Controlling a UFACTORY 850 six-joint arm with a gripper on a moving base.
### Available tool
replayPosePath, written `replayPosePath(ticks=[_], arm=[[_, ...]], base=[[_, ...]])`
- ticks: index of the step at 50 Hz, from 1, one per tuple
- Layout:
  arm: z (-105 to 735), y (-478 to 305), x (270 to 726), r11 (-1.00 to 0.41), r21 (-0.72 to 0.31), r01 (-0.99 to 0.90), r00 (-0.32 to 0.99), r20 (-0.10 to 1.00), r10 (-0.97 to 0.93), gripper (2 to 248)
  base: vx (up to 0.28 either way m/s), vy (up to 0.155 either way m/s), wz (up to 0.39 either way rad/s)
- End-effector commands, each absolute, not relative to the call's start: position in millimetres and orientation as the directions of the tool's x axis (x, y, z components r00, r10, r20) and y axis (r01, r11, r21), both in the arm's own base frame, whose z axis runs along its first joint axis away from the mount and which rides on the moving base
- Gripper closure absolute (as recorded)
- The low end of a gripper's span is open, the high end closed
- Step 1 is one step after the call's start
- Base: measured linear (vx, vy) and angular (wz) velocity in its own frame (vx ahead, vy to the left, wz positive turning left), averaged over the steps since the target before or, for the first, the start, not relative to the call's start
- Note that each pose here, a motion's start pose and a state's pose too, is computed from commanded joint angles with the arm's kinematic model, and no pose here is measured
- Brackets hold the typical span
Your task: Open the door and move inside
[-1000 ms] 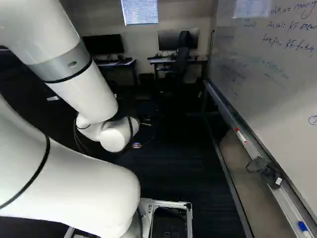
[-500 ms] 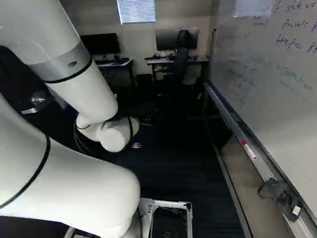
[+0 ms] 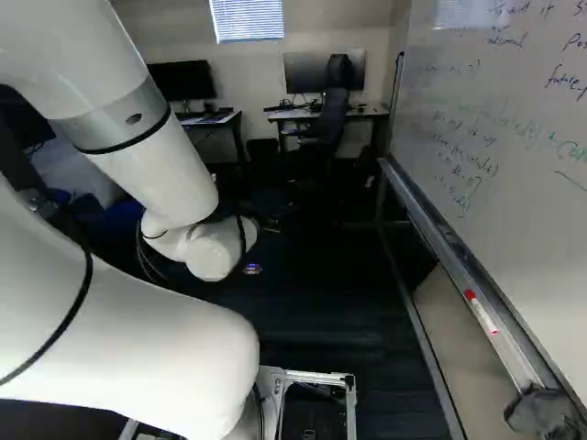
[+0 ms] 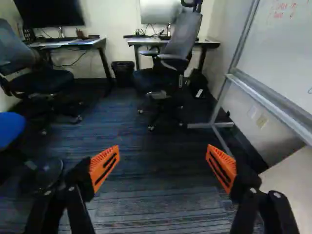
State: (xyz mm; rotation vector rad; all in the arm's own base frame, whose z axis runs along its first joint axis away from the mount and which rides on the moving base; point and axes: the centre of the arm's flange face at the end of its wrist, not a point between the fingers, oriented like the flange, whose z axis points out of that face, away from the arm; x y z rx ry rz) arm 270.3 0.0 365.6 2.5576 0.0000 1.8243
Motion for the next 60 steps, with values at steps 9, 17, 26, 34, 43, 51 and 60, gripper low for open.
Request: replayPosePath(ticks=[9,17,26,34,43,51,60], arm=[[365.6,0.0,270.3,-1.000,0.000,0.000,0.326,0.946,0.000,3],[365.6,0.0,270.3,-1.000,0.000,0.000,0.326,0.946,0.000,3],[365.6,0.0,270.3,-1.000,0.000,0.000,0.326,0.946,0.000,3],[365.6,0.0,270.3,-1.000,0.000,0.000,0.326,0.946,0.000,3],[365.6,0.0,270.3,-1.000,0.000,0.000,0.326,0.946,0.000,3],[365.6,0.0,270.3,-1.000,0.000,0.000,0.326,0.946,0.000,3],[365.6,0.0,270.3,-1.000,0.000,0.000,0.326,0.946,0.000,3]], base=[[0.221,0.005,-0.013],[0.217,0.003,-0.014],[0.211,0.003,-0.014],[0.182,0.008,-0.005],[0.067,0.002,-0.004],[-0.020,-0.004,-0.001],[0.000,0.000,0.000]])
